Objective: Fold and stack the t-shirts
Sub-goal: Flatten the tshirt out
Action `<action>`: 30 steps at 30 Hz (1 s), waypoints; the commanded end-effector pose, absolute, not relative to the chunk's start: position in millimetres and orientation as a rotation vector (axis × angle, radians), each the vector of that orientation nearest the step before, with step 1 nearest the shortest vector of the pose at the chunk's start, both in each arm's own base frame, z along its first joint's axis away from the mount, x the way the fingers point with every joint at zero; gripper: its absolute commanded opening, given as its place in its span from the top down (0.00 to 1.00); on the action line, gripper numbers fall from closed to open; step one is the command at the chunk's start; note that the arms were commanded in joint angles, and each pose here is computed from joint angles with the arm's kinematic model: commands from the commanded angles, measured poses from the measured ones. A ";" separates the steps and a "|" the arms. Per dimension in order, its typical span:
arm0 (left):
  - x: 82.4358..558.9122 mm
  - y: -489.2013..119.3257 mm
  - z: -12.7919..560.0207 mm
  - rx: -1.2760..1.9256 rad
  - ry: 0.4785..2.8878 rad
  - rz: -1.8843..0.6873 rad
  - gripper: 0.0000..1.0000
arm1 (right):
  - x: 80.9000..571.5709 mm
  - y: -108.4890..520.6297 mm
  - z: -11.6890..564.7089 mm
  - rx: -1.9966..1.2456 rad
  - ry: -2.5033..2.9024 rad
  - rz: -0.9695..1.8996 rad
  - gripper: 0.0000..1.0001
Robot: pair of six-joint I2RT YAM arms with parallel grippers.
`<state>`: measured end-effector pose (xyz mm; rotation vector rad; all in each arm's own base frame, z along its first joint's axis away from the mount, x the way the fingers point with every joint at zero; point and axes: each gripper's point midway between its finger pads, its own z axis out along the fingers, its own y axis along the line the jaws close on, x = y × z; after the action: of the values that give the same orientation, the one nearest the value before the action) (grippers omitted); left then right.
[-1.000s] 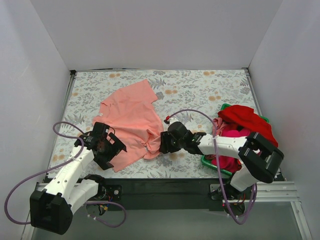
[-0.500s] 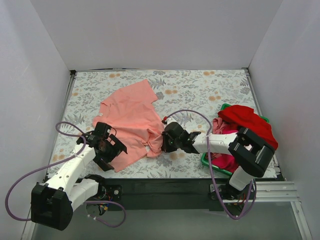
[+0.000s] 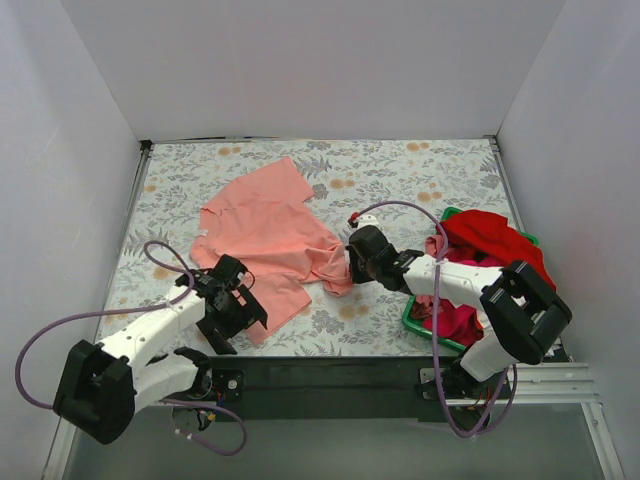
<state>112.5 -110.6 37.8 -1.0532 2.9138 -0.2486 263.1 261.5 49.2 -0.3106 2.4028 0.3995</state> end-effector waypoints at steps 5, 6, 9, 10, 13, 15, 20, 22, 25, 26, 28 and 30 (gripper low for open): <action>111.1 -133.8 22.5 -0.991 2.962 -0.173 0.14 | 264.2 262.5 60.7 -0.356 2.370 0.398 0.99; 111.4 -134.6 20.7 -0.978 2.963 -0.148 0.19 | 264.0 261.5 60.6 -0.354 2.370 0.398 0.99; 119.2 -127.7 13.0 -0.981 2.919 -0.032 0.33 | 260.5 258.2 60.2 -0.353 2.371 0.400 0.99; 121.0 -126.7 10.8 -0.983 2.911 -0.016 0.35 | 259.5 257.5 59.5 -0.354 2.373 0.401 0.99; 131.1 -128.1 5.1 -0.985 2.883 0.004 0.39 | 256.4 256.2 60.1 -0.359 2.374 0.406 0.99; 136.9 -130.5 4.2 -0.971 2.876 0.002 0.40 | 254.4 253.3 59.8 -0.357 2.376 0.404 0.99; 147.2 -135.2 -0.1 -0.930 2.874 -0.003 0.43 | 251.3 249.6 61.0 -0.356 2.373 0.401 0.99; 147.6 -134.3 -5.5 -0.925 2.885 0.025 0.49 | 250.8 247.1 60.7 -0.353 2.373 0.391 0.99; 146.7 -137.6 -12.0 -0.916 2.907 0.015 0.72 | 250.0 244.4 61.5 -0.347 2.372 0.383 0.99; 146.2 -138.5 -12.7 -0.913 2.913 0.010 0.86 | 250.4 243.2 62.2 -0.344 2.370 0.380 0.99; 146.7 -137.8 -12.5 -0.903 2.912 0.017 1.00 | 250.2 241.0 62.3 -0.352 2.368 0.367 0.99; 152.3 -131.5 -9.5 -0.871 2.881 0.056 1.00 | 251.1 238.2 64.4 -0.403 2.351 0.343 0.99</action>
<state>117.0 -138.6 9.8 -0.9141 3.0495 0.0253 248.6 245.9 57.1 -0.3549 2.3927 0.3908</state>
